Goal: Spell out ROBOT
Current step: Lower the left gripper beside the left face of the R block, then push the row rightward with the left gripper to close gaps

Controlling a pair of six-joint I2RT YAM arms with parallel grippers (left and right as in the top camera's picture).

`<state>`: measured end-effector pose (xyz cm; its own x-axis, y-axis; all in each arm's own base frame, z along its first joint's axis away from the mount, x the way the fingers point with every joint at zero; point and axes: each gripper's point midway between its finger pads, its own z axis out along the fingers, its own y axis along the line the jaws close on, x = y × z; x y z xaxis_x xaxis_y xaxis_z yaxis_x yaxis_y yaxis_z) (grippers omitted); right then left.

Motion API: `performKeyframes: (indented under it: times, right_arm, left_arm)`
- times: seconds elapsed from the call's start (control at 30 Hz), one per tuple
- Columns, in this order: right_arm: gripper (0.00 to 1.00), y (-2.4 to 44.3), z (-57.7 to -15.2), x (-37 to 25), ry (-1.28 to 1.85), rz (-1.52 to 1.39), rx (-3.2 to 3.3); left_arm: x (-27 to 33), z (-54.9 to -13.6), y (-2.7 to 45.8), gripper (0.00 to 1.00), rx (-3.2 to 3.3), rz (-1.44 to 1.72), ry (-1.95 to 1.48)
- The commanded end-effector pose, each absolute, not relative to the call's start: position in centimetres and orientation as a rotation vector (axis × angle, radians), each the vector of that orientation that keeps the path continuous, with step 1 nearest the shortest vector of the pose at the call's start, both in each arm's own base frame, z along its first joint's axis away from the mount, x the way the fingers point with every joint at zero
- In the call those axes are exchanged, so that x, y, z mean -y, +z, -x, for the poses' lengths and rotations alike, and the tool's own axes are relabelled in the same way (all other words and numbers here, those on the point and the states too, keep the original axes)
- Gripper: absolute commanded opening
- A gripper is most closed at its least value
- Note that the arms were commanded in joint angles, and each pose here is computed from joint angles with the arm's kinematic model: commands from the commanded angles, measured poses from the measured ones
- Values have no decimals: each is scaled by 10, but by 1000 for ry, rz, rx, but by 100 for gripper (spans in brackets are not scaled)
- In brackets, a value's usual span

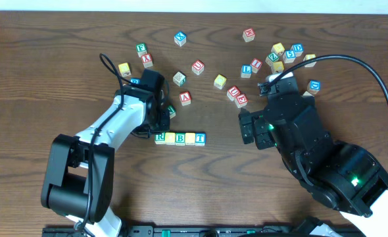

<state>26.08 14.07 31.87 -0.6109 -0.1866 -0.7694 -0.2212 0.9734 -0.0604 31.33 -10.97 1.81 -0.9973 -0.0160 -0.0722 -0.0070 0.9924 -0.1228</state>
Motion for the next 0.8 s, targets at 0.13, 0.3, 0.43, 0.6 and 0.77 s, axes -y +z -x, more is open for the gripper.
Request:
performKeyframes:
  times: [0.13,0.3,0.43,0.6,0.77]
  right_arm:
    - [99,327,-262,-137,37,277,-2218]
    - [99,327,-262,-138,37,278,-2218]
    - [99,327,-262,-137,37,278,-2219]
    - [99,327,-262,-137,37,278,-2219]
    - [99,327,-262,-137,36,278,-2219]
  left_arm:
    - [116,-310,14,7,-3073,-2,-183]
    - [116,-314,14,7,-3057,-2,-181]
    - [109,-320,14,7,-3032,26,-132]
    - [91,-328,15,7,-3009,103,-56]
    - [64,-326,14,7,-3025,284,-14]
